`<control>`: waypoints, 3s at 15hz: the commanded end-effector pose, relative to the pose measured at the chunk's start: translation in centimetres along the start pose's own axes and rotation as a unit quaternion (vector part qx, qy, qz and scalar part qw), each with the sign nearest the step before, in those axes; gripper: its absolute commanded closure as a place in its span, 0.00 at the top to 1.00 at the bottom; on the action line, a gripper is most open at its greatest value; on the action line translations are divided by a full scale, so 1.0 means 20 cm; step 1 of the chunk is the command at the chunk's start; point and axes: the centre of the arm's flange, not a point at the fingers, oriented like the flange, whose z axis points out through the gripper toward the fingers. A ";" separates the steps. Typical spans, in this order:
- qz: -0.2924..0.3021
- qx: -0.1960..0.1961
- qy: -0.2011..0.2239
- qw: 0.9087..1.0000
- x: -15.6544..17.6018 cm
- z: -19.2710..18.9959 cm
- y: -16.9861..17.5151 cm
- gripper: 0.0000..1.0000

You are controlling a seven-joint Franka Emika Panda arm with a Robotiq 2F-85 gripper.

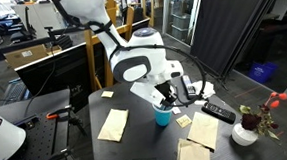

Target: Remove the marker from the blue cup

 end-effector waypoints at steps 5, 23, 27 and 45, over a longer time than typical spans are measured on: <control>0.007 -0.015 0.020 1.000 0.01 -0.06 0.00 0.03; -0.025 0.009 0.078 0.997 0.25 -0.89 -0.07 0.03; -0.060 0.064 0.064 0.994 0.30 -0.96 -0.18 0.03; -0.050 0.113 -0.076 0.989 0.12 -0.84 -0.79 0.03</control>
